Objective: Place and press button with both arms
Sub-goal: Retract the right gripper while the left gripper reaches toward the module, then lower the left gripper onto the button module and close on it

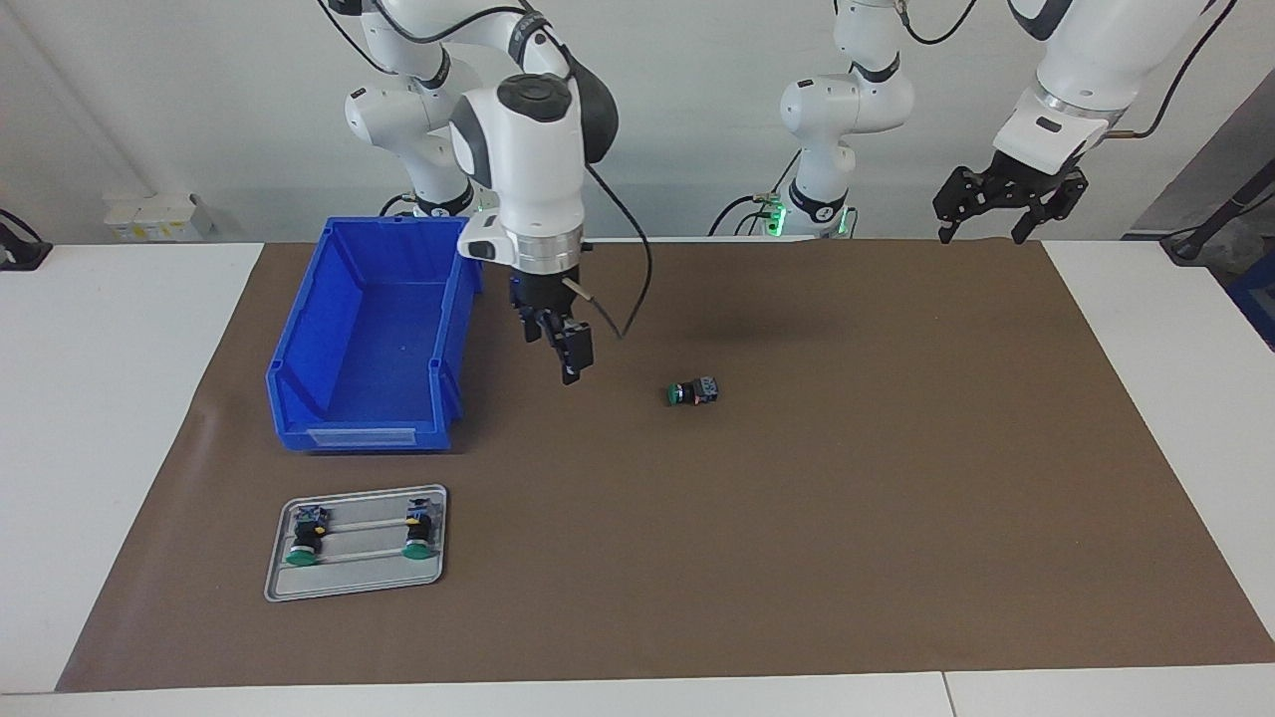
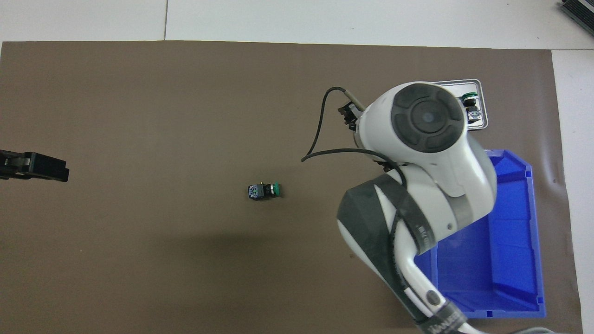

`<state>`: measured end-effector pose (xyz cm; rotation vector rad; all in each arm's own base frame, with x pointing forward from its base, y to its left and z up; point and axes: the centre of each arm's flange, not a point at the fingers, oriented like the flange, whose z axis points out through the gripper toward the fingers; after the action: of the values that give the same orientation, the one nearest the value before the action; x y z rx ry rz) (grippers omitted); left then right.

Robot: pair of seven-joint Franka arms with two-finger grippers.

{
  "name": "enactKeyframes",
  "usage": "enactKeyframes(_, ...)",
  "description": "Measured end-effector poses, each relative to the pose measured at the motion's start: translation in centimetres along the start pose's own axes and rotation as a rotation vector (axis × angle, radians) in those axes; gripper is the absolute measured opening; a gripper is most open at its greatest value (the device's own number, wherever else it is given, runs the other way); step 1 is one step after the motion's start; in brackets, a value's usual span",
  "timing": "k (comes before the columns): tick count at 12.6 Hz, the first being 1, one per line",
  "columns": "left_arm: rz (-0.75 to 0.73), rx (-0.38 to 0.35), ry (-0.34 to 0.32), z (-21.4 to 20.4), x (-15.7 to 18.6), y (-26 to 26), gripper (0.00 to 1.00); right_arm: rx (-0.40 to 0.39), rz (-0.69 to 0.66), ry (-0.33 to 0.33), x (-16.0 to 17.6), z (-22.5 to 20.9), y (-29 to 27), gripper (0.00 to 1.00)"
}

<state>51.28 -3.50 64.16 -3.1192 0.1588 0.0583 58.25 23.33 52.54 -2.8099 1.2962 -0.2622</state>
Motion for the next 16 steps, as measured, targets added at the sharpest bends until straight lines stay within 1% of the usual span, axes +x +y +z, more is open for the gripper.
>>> enactKeyframes(1,0.003,0.000,0.003,0.0,0.0,0.2,1.00,-0.005,-0.097,-0.003,3.2,-1.3,1.9,1.00)
enactKeyframes(4,0.048,0.001,0.006,-0.1,0.1,2.5,1.00,-0.019,-0.298,0.000,9.9,-4.9,7.2,1.00)
enactKeyframes(6,0.105,0.004,0.008,-0.2,-0.1,5.6,1.00,-0.025,-0.420,0.005,13.5,-6.7,10.5,1.00)
enactKeyframes(8,0.154,0.005,0.017,-0.3,-0.3,8.0,1.00,-0.037,-0.501,0.002,16.0,-9.4,13.1,1.00)
enactKeyframes(10,0.212,0.005,0.047,-0.5,-0.3,10.6,1.00,-0.053,-0.602,-0.010,17.7,-12.1,15.3,1.00)
enactKeyframes(11,0.251,0.003,0.063,-0.6,-0.4,12.0,1.00,-0.063,-0.650,-0.026,17.8,-12.4,16.0,1.00)
enactKeyframes(12,0.292,-0.008,0.084,-0.7,-0.4,13.4,1.00,-0.075,-0.677,-0.048,17.6,-12.1,16.3,1.00)
enactKeyframes(14,0.390,-0.056,0.136,-0.8,-0.3,15.7,1.00,-0.086,-0.694,-0.074,16.9,-11.1,16.1,1.00)
enactKeyframes(16,0.511,-0.078,0.168,-0.1,-0.2,18.2,1.00,-0.088,-0.694,-0.138,16.3,-10.5,16.4,1.00)
